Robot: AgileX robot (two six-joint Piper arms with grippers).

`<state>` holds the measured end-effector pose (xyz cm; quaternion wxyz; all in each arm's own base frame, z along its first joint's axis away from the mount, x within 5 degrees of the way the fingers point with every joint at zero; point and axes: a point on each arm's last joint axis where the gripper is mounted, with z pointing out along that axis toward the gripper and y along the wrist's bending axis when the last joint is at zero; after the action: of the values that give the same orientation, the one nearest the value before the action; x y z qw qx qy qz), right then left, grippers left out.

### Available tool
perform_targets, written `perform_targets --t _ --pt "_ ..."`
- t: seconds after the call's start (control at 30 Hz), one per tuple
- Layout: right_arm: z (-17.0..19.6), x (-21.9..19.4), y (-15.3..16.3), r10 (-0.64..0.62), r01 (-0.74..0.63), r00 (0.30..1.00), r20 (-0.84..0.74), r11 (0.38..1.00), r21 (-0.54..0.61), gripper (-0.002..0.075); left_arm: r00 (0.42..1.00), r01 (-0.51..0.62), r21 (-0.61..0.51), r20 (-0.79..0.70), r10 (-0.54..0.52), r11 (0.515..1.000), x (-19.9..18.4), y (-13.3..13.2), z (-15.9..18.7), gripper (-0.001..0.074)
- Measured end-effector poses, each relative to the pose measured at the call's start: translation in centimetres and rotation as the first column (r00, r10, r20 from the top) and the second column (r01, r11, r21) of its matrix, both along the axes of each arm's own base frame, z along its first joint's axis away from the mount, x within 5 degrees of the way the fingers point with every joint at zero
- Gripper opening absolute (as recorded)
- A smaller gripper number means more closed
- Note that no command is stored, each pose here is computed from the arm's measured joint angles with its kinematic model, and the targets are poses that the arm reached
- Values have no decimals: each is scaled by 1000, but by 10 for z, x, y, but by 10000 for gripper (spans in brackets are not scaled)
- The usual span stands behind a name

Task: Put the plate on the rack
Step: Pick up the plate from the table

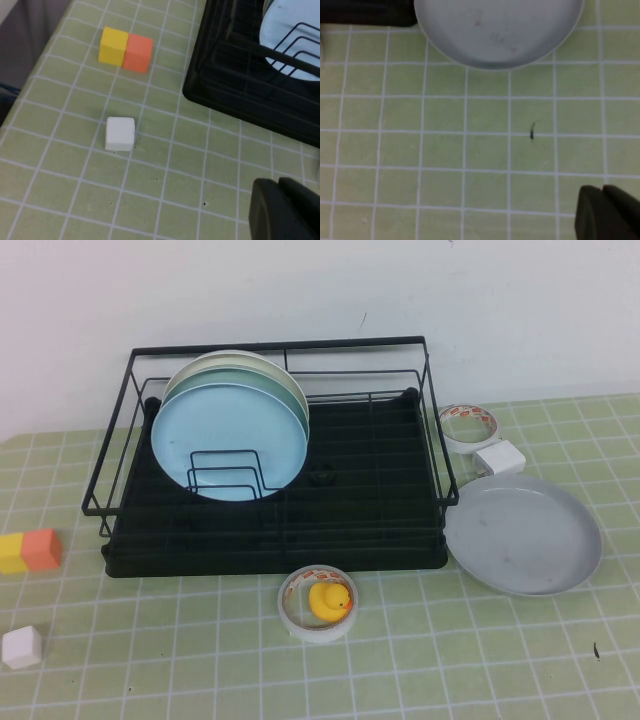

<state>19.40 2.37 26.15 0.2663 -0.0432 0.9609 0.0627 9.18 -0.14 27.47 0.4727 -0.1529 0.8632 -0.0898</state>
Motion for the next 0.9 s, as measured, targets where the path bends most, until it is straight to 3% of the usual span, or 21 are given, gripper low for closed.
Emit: perform_targets --t 0.17,0.37,0.47,0.67,0.77,0.9 --pt "-18 70 6 -13 16 989 -145 1000 23 -2 1000 1 -19 6 -1 1000 2 -1 -7 -2" --pt "-65 152 11 -52 62 940 -336 998 19 0 1000 2 -48 -3 -2 999 2 -3 -12 -2" --pt "-86 187 10 -89 82 901 -424 996 -35 24 1000 2 -48 4 -2 999 2 -3 -12 -2" --pt "-131 236 1 -177 68 785 -593 977 -202 143 1000 2 -48 8 -2 999 2 -3 -11 -2" --pt "-130 255 -3 -206 75 801 -562 966 -247 157 1000 2 -48 8 -2 999 2 -3 -11 -2" --pt "-100 266 -3 -213 99 849 -484 963 -250 160 1000 2 -48 14 -2 999 2 -3 -11 -2"
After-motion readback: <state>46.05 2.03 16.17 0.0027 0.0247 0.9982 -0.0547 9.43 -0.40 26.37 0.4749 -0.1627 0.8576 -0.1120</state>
